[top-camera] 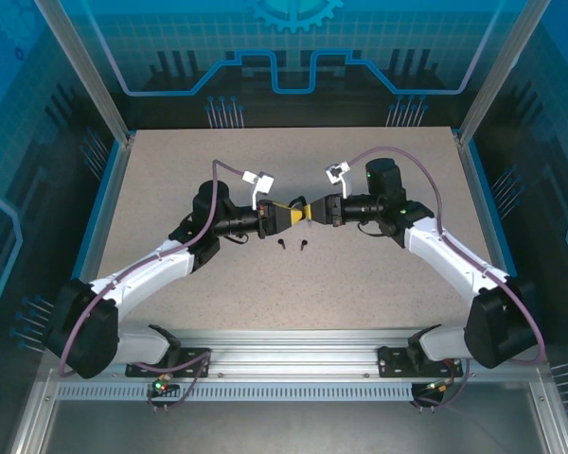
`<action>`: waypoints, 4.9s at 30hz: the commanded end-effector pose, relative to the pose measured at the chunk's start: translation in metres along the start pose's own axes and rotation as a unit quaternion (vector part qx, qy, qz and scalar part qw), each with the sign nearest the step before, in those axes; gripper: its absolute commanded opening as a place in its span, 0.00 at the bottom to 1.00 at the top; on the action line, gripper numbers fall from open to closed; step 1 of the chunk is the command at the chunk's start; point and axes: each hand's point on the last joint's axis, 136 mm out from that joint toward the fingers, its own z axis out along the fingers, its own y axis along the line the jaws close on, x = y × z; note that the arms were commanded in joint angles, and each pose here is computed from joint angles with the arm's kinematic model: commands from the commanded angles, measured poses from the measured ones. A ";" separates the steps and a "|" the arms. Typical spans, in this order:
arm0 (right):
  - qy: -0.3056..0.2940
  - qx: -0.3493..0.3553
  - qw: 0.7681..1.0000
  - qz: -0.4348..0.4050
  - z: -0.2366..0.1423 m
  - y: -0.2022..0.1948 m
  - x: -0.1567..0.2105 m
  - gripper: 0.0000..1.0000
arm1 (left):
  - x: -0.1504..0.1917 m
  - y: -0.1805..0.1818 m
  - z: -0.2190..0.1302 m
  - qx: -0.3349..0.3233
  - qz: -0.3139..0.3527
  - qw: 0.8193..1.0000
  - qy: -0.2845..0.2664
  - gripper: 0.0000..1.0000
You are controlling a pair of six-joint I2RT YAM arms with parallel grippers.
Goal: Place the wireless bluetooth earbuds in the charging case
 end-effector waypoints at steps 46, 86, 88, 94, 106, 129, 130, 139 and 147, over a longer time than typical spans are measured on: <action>0.140 0.139 0.963 -0.186 0.004 -0.055 -0.009 0.00 | -0.013 0.027 -0.002 0.009 -0.014 0.969 0.248 0.66; 0.139 0.129 0.962 -0.196 0.017 -0.043 -0.011 0.00 | 0.011 0.040 0.024 0.030 -0.027 0.958 0.285 0.33; 0.140 0.130 0.962 -0.196 0.017 -0.044 -0.011 0.00 | 0.010 0.040 0.023 0.030 -0.027 0.958 0.282 0.28; 0.136 0.132 0.963 -0.193 0.017 -0.044 -0.014 0.00 | 0.009 0.040 0.022 0.031 -0.026 0.960 0.277 0.14; 0.057 0.171 0.976 -0.125 -0.020 -0.027 -0.045 0.49 | -0.028 0.055 -0.013 -0.030 0.018 0.990 0.137 0.00; 0.249 0.344 0.904 0.042 0.079 -0.118 0.075 0.51 | -0.118 -0.019 -0.136 -0.208 0.199 0.912 -0.292 0.00; 0.258 0.347 0.901 0.041 0.084 -0.121 0.080 0.51 | -0.119 -0.022 -0.136 -0.205 0.200 0.912 -0.293 0.00; 0.308 0.384 0.870 0.015 0.118 -0.138 0.093 0.48 | -0.116 -0.022 -0.133 -0.204 0.198 0.914 -0.291 0.00; 0.331 0.414 0.848 0.004 0.134 -0.150 0.102 0.46 | -0.117 -0.025 -0.136 -0.204 0.202 0.910 -0.298 0.00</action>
